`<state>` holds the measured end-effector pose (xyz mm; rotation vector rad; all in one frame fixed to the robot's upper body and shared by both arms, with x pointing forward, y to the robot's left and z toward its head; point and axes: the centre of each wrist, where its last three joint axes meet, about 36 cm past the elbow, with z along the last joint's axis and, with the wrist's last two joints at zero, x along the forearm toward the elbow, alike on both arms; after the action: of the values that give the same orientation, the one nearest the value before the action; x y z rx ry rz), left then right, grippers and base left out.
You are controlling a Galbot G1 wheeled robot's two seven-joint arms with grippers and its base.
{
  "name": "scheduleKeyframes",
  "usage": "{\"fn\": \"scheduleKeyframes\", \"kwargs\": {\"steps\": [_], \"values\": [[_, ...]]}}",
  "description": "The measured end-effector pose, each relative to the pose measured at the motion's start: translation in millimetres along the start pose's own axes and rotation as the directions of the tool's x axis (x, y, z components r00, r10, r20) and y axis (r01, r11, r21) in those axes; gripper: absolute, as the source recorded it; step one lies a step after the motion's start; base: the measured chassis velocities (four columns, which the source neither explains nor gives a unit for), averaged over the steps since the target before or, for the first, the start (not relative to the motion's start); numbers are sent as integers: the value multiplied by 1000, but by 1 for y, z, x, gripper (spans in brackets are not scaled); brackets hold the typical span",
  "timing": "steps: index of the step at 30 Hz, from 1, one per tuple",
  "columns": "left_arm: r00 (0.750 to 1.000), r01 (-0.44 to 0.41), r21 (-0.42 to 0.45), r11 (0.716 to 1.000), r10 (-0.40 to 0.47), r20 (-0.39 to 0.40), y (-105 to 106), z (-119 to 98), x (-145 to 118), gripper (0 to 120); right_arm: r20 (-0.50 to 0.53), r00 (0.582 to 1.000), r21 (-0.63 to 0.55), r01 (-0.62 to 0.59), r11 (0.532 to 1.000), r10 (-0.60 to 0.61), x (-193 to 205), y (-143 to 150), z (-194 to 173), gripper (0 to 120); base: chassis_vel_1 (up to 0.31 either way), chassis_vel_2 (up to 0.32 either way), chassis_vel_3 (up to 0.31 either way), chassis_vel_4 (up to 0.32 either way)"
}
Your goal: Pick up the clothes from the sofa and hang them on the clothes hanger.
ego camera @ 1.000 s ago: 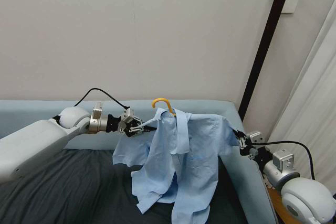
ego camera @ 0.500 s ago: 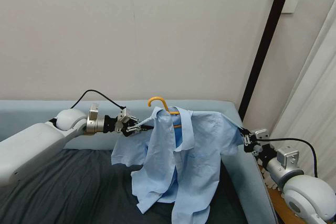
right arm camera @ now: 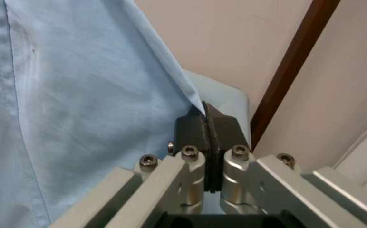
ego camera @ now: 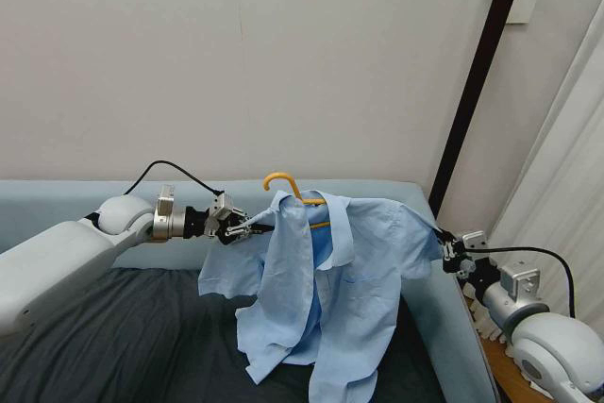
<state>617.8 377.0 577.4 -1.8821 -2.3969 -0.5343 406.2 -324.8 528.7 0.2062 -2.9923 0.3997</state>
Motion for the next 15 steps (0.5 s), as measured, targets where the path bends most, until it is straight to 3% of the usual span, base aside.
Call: {"fn": "scheduleKeyframes", "kwargs": {"steps": [7, 15], "values": [[1000, 4, 3, 1000, -4, 3, -1, 2, 0, 1, -1, 1000, 7, 3, 1000, -3, 3, 2, -2, 0, 0, 0, 0, 0], [1000, 29, 3, 1000, -29, -2, 0, 3, 13, 1, 5, 997, 34, 76, 997, -76, 15, 0, -6, 30, 0, 0, 0, 0]]}}
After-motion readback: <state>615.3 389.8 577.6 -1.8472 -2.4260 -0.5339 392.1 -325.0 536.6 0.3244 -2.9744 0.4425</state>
